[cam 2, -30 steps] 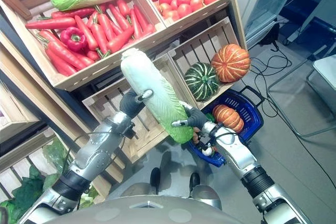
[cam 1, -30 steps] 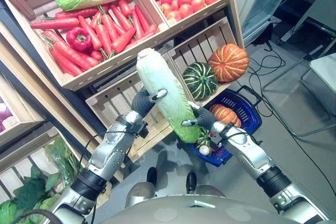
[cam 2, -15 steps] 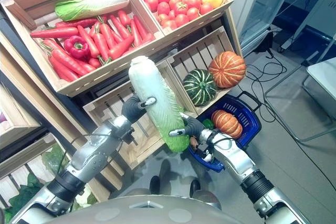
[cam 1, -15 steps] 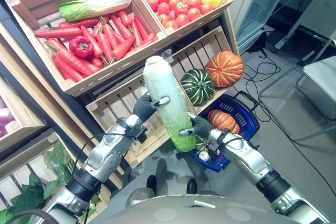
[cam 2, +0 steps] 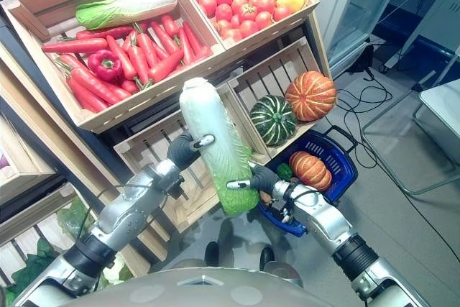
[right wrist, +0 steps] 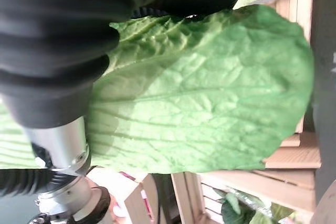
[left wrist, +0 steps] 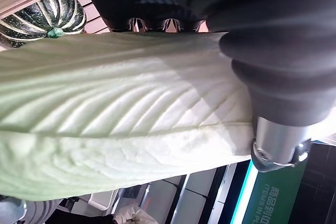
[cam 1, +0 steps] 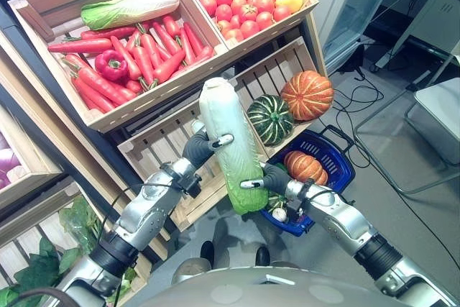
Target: Pick up fruits and vegetables into the basket
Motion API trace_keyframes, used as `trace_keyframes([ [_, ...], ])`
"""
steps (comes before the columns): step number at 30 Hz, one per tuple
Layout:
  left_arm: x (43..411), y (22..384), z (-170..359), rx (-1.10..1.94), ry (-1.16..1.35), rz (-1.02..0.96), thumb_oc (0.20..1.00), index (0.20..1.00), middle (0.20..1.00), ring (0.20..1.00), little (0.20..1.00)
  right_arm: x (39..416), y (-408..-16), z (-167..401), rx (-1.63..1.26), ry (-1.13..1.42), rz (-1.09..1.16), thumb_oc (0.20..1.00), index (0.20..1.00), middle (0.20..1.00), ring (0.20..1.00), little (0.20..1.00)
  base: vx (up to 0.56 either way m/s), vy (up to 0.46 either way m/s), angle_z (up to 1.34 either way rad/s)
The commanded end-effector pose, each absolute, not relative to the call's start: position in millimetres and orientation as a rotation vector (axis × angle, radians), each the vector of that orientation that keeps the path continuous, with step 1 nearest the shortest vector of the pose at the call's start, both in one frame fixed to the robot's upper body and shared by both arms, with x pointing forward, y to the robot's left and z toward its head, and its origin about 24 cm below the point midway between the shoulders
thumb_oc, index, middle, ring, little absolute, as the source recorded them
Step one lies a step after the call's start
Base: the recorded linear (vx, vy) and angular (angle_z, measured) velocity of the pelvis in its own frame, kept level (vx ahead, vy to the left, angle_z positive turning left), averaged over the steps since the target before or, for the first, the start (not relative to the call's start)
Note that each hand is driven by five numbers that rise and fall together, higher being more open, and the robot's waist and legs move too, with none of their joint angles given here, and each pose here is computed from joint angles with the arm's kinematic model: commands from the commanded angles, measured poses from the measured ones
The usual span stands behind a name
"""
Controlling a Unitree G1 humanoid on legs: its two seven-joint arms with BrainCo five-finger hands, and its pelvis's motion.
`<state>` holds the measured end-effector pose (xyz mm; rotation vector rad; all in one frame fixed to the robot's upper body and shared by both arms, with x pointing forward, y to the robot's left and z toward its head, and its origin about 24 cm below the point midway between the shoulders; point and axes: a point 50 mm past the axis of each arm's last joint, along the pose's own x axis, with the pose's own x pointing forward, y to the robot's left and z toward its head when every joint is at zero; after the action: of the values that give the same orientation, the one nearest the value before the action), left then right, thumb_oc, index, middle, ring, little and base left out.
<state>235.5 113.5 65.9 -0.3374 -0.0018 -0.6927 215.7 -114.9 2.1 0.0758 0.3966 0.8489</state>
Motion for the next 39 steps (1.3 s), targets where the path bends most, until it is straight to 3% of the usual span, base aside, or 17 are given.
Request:
trace_keyframes([
  [1,227.1,88.9,99.1,-0.390,-0.197,-0.810,0.200,0.200,0.200,0.200,0.200,216.5,-91.4,18.4,0.305,0.322,0.839,0.200,0.200,0.200,0.200,0.200,0.00,0.000,0.00],
  [3,227.9,91.1,97.3,-0.381,-0.193,-0.779,0.200,0.200,0.200,0.200,0.200,218.4,-92.8,16.9,0.367,0.317,0.790,0.200,0.200,0.200,0.200,0.200,0.00,0.000,0.00],
  [4,229.2,95.0,95.2,-0.374,-0.188,-0.740,0.319,0.319,0.319,0.319,0.319,219.4,-96.0,13.9,0.407,0.310,0.745,0.200,0.200,0.200,0.200,0.200,0.00,0.000,0.00],
  [5,230.7,101.6,92.9,-0.341,-0.194,-0.677,1.000,1.000,1.000,1.000,1.000,219.9,-99.3,11.6,0.442,0.296,0.683,0.200,0.200,0.200,0.200,0.200,0.00,0.000,0.00],
  [10,235.1,119.2,91.3,-0.208,-0.239,-0.508,1.000,1.000,1.000,1.000,1.000,224.4,-108.0,11.4,0.491,0.256,0.555,0.200,0.200,0.200,0.200,0.200,0.00,0.000,0.00],
  [12,240.1,147.7,91.2,-0.036,-0.290,-0.311,1.000,1.000,1.000,1.000,1.000,231.3,-126.6,10.7,0.533,0.203,0.388,0.200,0.200,0.200,0.200,0.200,-0.06,-0.003,0.00],
  [20,256.2,191.6,115.0,0.237,-0.451,0.046,1.000,1.000,1.000,1.000,1.000,260.2,-169.2,37.0,0.570,-0.041,0.048,0.200,0.200,0.200,0.200,0.200,-0.23,0.021,-0.01],
  [28,267.9,188.1,137.1,0.323,-0.609,0.224,1.000,1.000,1.000,1.000,1.000,276.4,-202.2,53.4,0.661,-0.187,-0.300,0.200,0.200,0.200,0.200,0.200,-0.22,0.002,-0.01],
  [39,303.1,144.4,188.8,0.382,-0.813,0.205,1.000,1.000,1.000,1.000,1.000,339.3,-226.6,108.5,0.642,-0.274,-0.475,0.200,0.200,0.200,0.200,0.200,-0.14,-0.004,0.01],
])
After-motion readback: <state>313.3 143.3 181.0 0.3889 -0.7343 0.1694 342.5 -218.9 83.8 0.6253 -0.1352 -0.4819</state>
